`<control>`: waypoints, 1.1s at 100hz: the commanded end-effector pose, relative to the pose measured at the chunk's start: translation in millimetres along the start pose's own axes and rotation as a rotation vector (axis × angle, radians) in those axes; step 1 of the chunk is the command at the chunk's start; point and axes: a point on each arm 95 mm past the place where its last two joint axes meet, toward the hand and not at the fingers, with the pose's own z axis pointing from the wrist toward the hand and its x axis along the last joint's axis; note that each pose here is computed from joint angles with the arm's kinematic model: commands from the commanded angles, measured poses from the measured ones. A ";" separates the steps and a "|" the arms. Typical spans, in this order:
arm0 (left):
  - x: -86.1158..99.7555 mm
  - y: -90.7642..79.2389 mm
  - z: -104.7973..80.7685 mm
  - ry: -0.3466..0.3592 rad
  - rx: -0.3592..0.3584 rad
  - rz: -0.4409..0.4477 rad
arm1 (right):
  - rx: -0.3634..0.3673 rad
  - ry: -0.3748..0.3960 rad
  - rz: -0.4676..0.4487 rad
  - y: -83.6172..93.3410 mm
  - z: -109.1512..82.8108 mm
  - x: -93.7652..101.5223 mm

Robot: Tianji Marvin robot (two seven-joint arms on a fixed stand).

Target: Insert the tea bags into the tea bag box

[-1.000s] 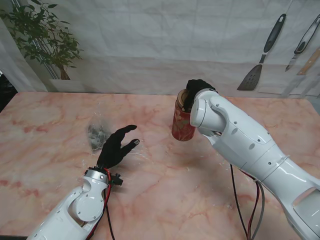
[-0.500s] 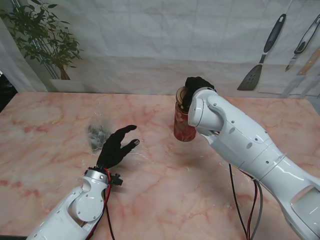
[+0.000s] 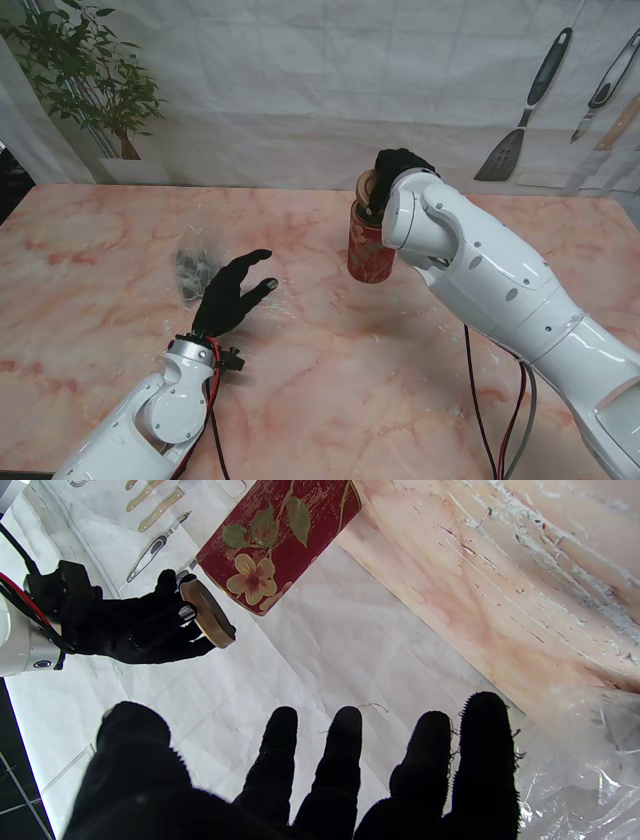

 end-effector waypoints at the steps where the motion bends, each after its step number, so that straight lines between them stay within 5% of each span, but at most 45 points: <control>1: 3.2 0.1 1.4 0.005 -0.006 -0.002 | 0.018 -0.003 0.001 -3.1 -1.5 -3.9; 110: 2.7 1.9 1.3 0.010 -0.011 -0.012 | 0.074 0.008 -0.013 -15.4 4.6 -6.9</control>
